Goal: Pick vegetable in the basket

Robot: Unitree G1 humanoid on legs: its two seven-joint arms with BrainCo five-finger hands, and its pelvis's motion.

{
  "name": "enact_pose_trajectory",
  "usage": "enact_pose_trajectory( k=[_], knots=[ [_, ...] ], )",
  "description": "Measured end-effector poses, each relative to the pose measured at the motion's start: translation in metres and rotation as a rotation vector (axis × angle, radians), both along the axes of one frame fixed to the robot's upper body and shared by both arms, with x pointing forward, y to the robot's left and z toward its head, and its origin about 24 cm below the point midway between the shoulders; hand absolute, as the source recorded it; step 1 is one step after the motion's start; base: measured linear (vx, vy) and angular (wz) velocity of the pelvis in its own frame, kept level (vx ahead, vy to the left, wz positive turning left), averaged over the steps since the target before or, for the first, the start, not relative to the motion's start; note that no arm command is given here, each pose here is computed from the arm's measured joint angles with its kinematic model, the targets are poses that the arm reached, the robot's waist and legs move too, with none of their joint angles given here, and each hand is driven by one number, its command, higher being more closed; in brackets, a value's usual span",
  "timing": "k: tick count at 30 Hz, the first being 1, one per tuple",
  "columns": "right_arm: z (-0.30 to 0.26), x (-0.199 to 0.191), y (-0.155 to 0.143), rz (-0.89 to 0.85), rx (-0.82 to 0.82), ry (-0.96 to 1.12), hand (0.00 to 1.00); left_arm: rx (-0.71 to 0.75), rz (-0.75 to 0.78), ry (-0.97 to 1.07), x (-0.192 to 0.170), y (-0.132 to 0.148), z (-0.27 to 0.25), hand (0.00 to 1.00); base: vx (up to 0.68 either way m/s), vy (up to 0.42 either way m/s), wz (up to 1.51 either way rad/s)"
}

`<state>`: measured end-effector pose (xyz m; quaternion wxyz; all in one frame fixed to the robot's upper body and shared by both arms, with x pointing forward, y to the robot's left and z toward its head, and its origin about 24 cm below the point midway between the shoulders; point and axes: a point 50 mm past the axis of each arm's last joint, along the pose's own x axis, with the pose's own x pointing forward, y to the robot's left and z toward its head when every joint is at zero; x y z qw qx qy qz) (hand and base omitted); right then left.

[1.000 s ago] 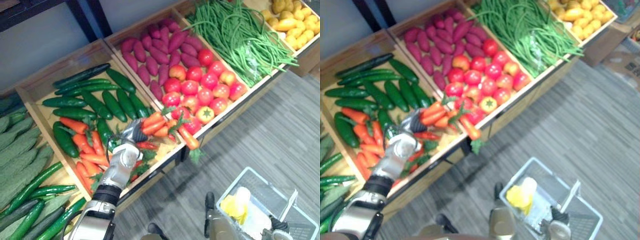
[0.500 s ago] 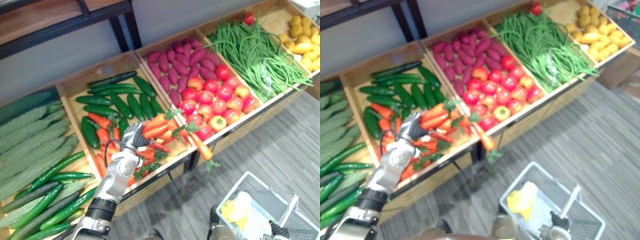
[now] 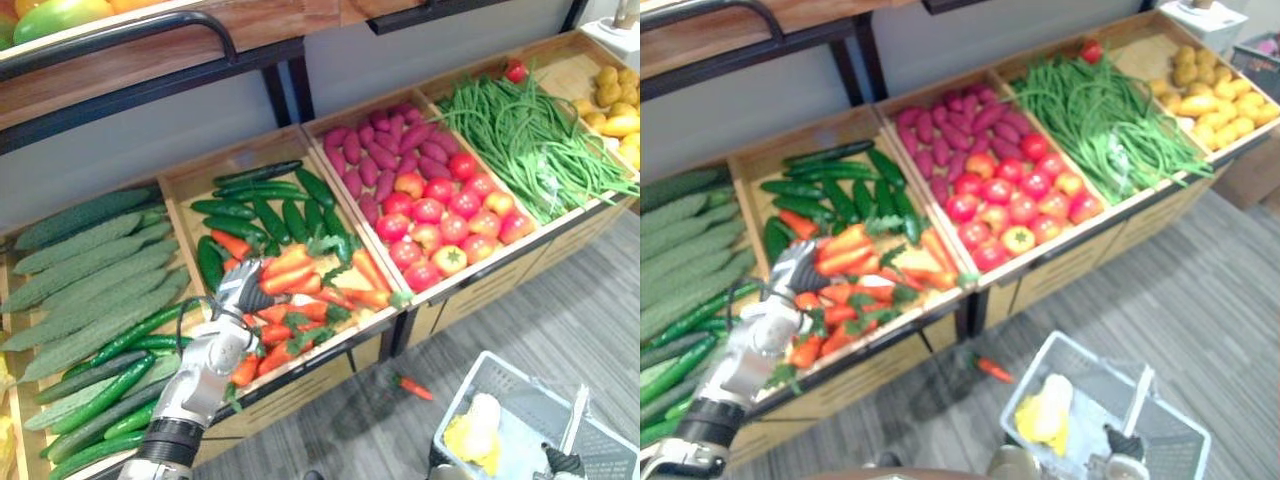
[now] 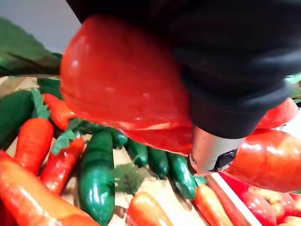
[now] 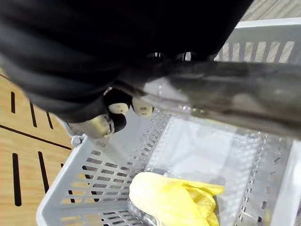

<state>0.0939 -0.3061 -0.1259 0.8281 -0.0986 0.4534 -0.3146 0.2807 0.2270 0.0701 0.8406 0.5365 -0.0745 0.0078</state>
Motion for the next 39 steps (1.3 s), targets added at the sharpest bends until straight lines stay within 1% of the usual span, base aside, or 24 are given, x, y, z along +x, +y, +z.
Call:
enact_pose_trajectory(
  k=[12, 17, 19, 22, 23, 25, 27, 29, 32, 39],
  knots=[
    [0.005, 0.007, -0.007, 0.034, -0.033, 0.009, 1.00, 0.002, 0.018, -0.022, 0.000, 0.007, 0.005, 1.00, 0.00, -0.006, 0.02],
    [0.007, 0.007, -0.013, 0.048, -0.055, 0.020, 1.00, 0.000, -0.011, -0.056, -0.007, 0.001, 0.011, 1.00, -0.02, -0.013, -0.01],
    [0.012, 0.007, -0.023, 0.071, -0.094, 0.040, 1.00, -0.002, -0.039, -0.086, -0.008, -0.003, 0.018, 1.00, -0.03, -0.025, -0.06],
    [0.028, 0.014, -0.047, 0.111, -0.184, 0.053, 1.00, 0.016, -0.099, -0.143, -0.010, -0.007, 0.032, 1.00, -0.04, -0.026, -0.23],
    [0.038, 0.023, -0.057, 0.156, -0.237, 0.055, 1.00, 0.033, -0.125, -0.158, -0.014, -0.009, 0.037, 1.00, -0.05, -0.025, -0.46],
    [0.057, 0.036, -0.072, 0.205, -0.321, 0.031, 1.00, 0.049, -0.188, -0.175, -0.018, -0.017, 0.041, 1.00, -0.06, -0.028, -0.44],
    [0.078, 0.046, -0.088, 0.272, -0.422, 0.031, 1.00, 0.016, -0.271, -0.158, -0.022, -0.031, 0.038, 1.00, -0.06, -0.032, -0.40],
    [0.092, 0.054, -0.094, 0.326, -0.491, 0.027, 1.00, 0.012, -0.323, -0.153, -0.025, -0.040, 0.038, 1.00, -0.05, -0.027, -0.38],
    [0.107, 0.070, -0.092, 0.435, -0.565, 0.008, 1.00, -0.024, -0.382, -0.155, -0.029, -0.052, 0.041, 1.00, -0.09, -0.046, -0.48],
    [0.123, 0.092, -0.074, 0.622, -0.613, -0.045, 1.00, -0.064, -0.523, -0.121, -0.038, -0.077, 0.037, 1.00, -0.06, -0.033, -0.41]
  ],
)
